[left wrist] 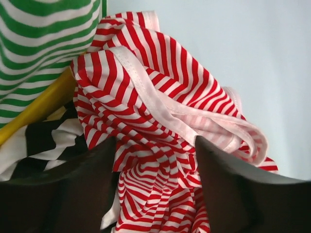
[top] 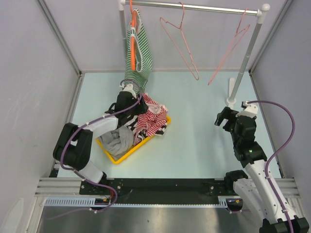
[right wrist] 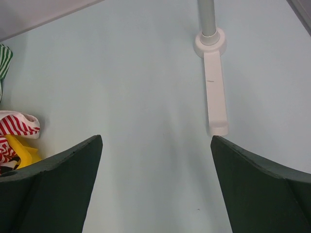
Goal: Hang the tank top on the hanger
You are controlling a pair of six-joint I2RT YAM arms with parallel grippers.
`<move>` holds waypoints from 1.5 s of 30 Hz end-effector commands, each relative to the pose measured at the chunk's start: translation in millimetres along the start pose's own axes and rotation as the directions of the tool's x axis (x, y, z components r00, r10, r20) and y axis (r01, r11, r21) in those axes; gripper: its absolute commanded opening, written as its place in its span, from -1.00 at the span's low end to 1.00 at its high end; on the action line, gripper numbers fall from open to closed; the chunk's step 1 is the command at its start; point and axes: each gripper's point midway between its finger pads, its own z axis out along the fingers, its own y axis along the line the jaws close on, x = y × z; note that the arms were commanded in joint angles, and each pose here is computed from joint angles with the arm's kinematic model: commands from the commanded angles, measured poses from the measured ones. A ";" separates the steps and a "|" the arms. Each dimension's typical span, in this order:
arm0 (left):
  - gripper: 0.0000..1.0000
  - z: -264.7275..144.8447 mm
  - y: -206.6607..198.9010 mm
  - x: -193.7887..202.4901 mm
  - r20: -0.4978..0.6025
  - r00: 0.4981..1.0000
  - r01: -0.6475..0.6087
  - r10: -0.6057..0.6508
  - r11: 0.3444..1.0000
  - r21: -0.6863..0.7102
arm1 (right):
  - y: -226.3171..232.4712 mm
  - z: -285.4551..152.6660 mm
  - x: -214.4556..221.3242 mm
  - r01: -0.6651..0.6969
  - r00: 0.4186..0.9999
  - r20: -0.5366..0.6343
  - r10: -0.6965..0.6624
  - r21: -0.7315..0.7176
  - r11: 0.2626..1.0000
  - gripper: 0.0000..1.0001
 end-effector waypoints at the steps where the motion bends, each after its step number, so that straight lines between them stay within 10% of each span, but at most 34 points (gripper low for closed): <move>1: 0.22 8.9 -13.1 -14.2 0.022 1.000 0.005 -0.006 0.999 0.037 | 7.2 -2.4 -15.0 -0.018 0.999 0.033 0.019 -0.022 1.000 0.99; 6: -0.98 -10.5 -22.5 -32.4 0.079 0.997 0.008 -0.013 0.998 0.066 | 7.7 -2.3 -13.3 -0.017 0.999 0.029 0.018 -0.025 1.000 1.00; 17: -0.88 -156.7 -33.4 -138.5 0.392 0.915 -0.095 0.098 0.995 -0.028 | 7.3 -1.1 -11.7 -0.018 1.000 0.025 0.018 -0.024 1.000 0.99; 33: -0.96 -315.5 -12.0 -193.0 0.583 0.772 -0.134 0.251 0.962 -0.237 | 8.0 1.6 -7.9 -0.010 1.000 0.010 0.011 -0.025 1.000 0.99; 40: -1.00 -350.7 -91.3 -205.0 0.635 0.728 -0.383 0.258 0.921 0.064 | 8.3 -1.2 -12.1 -0.017 1.000 0.023 0.018 -0.028 0.999 0.99; 45: -1.00 -338.8 -162.3 -177.5 0.548 0.801 -0.507 0.239 0.758 0.410 | 11.2 -0.5 -13.2 -0.021 1.000 0.015 0.021 -0.036 0.999 0.99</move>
